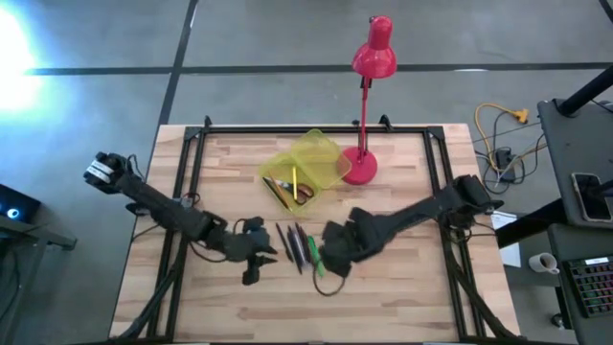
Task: Pick & place school supplies into a supply box
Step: Put the black pen into the yellow supply box
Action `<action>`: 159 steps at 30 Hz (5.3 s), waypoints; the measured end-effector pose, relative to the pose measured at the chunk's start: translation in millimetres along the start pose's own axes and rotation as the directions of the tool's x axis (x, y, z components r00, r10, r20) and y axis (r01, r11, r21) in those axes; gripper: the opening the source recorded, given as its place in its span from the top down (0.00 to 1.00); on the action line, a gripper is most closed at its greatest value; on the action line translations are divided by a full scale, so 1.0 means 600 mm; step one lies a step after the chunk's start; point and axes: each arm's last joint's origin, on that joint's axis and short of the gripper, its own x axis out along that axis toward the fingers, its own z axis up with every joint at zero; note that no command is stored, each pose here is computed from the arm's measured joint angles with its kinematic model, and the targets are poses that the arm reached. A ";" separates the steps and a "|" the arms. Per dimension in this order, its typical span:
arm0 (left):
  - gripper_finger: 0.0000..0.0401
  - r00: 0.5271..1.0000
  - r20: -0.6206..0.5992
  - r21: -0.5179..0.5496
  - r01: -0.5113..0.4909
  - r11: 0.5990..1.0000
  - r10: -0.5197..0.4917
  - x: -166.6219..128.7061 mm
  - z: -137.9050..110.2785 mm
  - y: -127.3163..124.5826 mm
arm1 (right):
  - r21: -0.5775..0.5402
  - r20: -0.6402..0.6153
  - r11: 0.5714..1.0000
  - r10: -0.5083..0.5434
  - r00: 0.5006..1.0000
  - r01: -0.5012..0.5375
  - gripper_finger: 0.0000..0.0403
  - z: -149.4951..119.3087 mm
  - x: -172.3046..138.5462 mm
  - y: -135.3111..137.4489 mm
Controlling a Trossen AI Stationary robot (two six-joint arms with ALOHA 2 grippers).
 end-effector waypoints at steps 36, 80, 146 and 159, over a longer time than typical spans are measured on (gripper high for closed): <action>0.56 0.826 -0.495 0.709 0.206 0.674 0.269 0.139 0.043 0.084 | 0.149 -0.048 0.963 -0.219 0.975 0.223 0.58 -0.144 -0.031 0.048; 0.93 0.784 -0.606 0.238 0.018 0.971 0.134 0.094 0.084 0.085 | 0.106 -0.055 0.964 -0.238 0.970 0.243 0.58 -0.150 -0.019 0.045; 0.71 0.896 -0.283 0.265 -0.271 0.925 0.343 -0.018 0.099 -0.031 | -0.178 0.304 0.938 0.339 0.890 -0.297 0.58 0.008 0.040 0.070; 0.71 0.875 -0.353 0.050 -0.336 0.941 0.331 -0.022 0.000 -0.080 | -0.243 0.279 0.934 0.324 0.904 -0.260 0.58 0.026 0.125 0.105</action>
